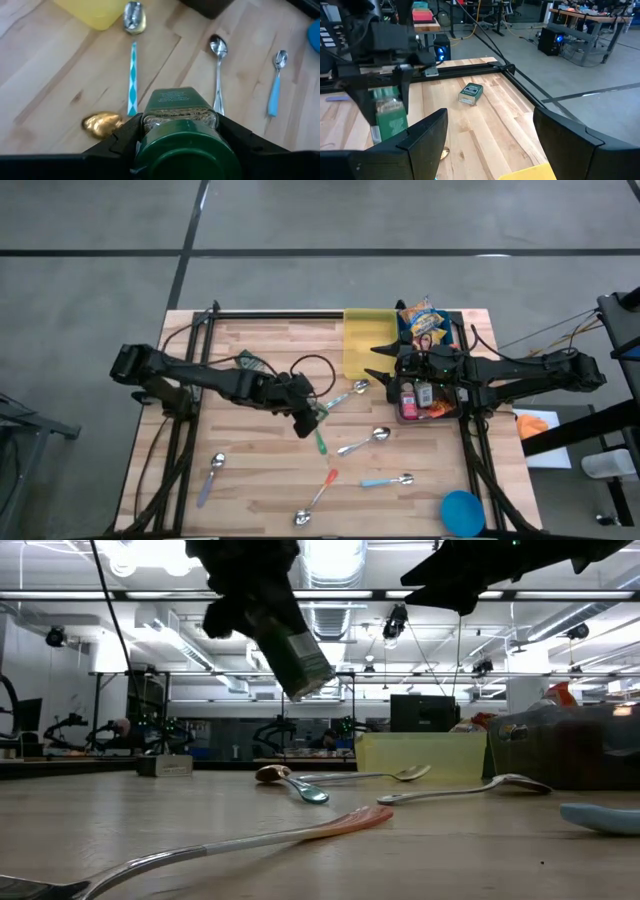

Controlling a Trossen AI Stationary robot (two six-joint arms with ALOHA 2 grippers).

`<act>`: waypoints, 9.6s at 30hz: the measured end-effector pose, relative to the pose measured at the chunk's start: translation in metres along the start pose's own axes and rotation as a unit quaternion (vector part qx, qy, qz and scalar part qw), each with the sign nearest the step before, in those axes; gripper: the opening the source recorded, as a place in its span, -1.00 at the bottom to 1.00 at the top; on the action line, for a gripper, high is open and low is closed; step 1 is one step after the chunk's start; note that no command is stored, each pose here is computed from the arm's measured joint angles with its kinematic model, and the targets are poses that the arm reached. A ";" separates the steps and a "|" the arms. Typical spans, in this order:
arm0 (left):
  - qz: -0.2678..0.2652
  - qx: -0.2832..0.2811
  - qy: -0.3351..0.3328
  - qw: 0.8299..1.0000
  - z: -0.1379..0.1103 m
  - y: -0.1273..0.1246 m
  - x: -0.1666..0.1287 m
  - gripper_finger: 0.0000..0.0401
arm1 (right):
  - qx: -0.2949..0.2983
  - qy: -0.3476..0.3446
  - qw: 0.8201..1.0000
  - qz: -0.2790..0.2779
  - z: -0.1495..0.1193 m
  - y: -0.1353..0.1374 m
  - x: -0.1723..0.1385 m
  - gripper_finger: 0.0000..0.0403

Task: Pick & Place Food Item
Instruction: Put the green seasoning bottle into the black bin

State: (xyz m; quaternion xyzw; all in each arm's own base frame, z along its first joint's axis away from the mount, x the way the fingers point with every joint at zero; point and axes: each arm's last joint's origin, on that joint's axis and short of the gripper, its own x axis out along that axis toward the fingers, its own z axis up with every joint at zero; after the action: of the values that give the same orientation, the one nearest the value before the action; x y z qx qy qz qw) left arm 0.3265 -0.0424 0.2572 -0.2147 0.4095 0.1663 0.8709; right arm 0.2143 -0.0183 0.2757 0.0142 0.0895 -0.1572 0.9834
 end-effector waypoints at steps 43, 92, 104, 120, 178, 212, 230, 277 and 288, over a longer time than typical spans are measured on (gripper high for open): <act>0.021 0.074 0.082 0.994 0.055 -0.038 0.138 -0.07 | 0.000 0.000 1.000 -0.001 0.000 0.000 0.000 0.45; 0.014 0.082 0.069 0.994 0.058 -0.040 0.140 0.37 | 0.000 0.000 1.000 0.001 0.000 0.000 0.000 0.45; 0.008 0.091 0.063 0.994 0.061 -0.041 0.135 0.44 | 0.000 0.000 1.000 0.000 0.000 0.000 0.000 0.45; 0.062 0.147 -0.021 0.987 0.075 -0.042 0.068 0.44 | 0.000 -0.001 1.000 0.001 0.000 0.000 0.000 0.45; -0.065 0.186 -0.416 0.888 -0.121 0.125 -0.096 0.45 | 0.000 0.000 1.000 0.000 0.000 0.000 0.000 0.45; -0.063 0.188 -0.417 0.887 -0.120 0.125 -0.097 0.44 | 0.000 0.000 1.000 0.000 0.000 0.000 0.000 0.45; -0.064 0.187 -0.417 0.887 -0.120 0.125 -0.097 0.44 | 0.000 0.000 1.000 0.000 0.000 0.000 0.000 0.45; -0.064 0.188 -0.417 0.887 -0.120 0.125 -0.097 0.45 | -0.026 0.164 0.973 0.164 -0.050 0.030 0.031 0.45; -0.064 0.188 -0.416 0.887 -0.121 0.125 -0.097 0.45 | -0.031 0.219 0.958 0.182 -0.079 0.037 0.053 0.45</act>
State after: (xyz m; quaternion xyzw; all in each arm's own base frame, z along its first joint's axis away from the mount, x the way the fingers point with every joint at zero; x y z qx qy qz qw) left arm 0.1319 -0.0082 0.2342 0.0168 0.0183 0.1045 0.9942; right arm 0.2618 0.0047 0.1885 0.0340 0.3030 0.0337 0.9518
